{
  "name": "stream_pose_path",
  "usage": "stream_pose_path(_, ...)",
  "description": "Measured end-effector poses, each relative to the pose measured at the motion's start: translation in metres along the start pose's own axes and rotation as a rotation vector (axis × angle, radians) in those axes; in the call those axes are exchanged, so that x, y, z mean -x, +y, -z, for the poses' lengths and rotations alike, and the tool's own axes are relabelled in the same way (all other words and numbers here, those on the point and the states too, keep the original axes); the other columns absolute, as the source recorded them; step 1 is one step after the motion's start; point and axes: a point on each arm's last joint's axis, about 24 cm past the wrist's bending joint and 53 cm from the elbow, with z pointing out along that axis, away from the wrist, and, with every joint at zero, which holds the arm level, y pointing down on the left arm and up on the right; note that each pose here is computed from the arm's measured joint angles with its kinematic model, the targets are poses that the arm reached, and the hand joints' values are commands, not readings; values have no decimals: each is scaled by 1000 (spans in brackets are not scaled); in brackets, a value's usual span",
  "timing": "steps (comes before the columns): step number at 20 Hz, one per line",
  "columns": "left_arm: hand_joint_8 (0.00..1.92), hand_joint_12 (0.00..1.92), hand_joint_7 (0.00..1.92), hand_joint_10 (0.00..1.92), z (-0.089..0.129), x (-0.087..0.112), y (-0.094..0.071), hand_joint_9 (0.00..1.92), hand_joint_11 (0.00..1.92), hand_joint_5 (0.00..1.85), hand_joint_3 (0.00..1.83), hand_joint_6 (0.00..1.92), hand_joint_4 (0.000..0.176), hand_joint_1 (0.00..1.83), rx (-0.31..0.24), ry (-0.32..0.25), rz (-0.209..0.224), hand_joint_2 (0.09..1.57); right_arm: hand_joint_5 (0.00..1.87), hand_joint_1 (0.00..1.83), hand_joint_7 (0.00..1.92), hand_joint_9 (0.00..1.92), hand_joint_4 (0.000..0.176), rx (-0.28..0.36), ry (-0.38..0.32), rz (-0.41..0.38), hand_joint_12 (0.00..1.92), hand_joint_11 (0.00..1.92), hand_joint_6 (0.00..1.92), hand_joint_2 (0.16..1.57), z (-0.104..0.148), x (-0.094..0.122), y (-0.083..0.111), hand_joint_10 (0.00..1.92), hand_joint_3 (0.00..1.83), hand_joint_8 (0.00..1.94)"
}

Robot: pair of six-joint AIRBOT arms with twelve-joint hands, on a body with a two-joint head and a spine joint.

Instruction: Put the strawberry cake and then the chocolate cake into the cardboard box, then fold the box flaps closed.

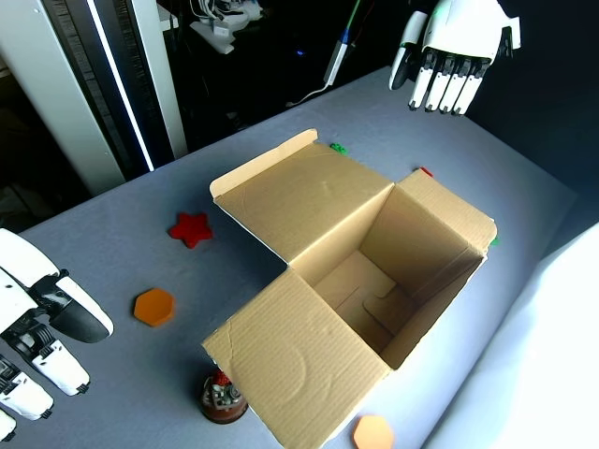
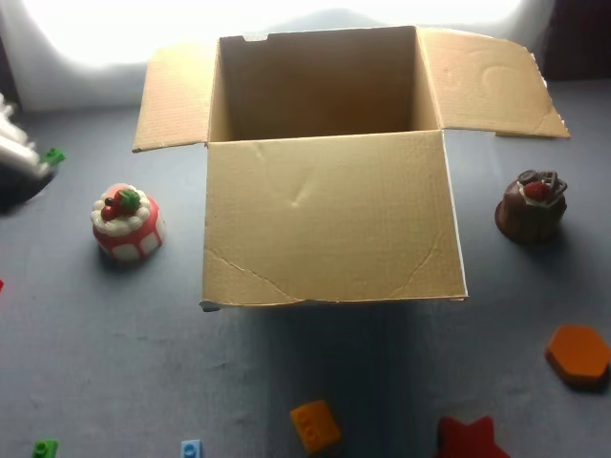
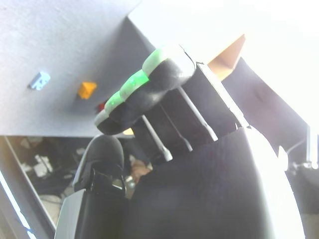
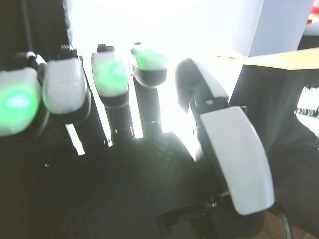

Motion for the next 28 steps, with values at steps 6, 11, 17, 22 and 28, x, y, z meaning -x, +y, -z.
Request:
stream_pose_path(6, 2, 600, 125, 1, 0, -7, 1, 133, 0, 110, 0, 4, 0, 0, 3, 29, -20, 1145, 260, 52, 187, 157, 0, 0, 0, 1, 754, 0, 33, 1255, 0, 0, 0, 94, 0, 1)
stream_pose_path(11, 0, 260, 5, 0, 0, -12, 0, 4, 0, 14, 0, 2, 0, 0, -2, 53, -25, 1075, 112, 3, 92, 53, 0, -88, 1, -92, 291, 0, 7, 1211, 1, -1, -21, 16, 0, 5)
stream_pose_path(17, 0, 328, 0, 0, 3, -20, 7, 0, 0, 0, 0, 0, 0, 148, 20, 85, -41, 892, 48, 359, 80, 49, 0, -86, -11, -86, 402, 0, 2, 1045, 0, 1, -20, 4, 0, 1)
stream_pose_path(22, 0, 306, 0, 0, 3, -29, 26, 0, 0, 0, 0, 0, 0, 366, 46, 118, 2, 851, 2, 814, 22, 20, 0, -86, -12, -84, 466, 0, 0, 941, 0, 1, -20, 0, 0, 1)
stream_pose_path(28, 0, 231, 0, 0, -5, -42, 32, 0, 0, 0, 1, 0, 8, 976, 49, 146, 63, 938, 0, 1248, 0, 0, 0, -83, -14, -86, 0, 0, 0, 920, 1, 1, -18, 0, 0, 0)
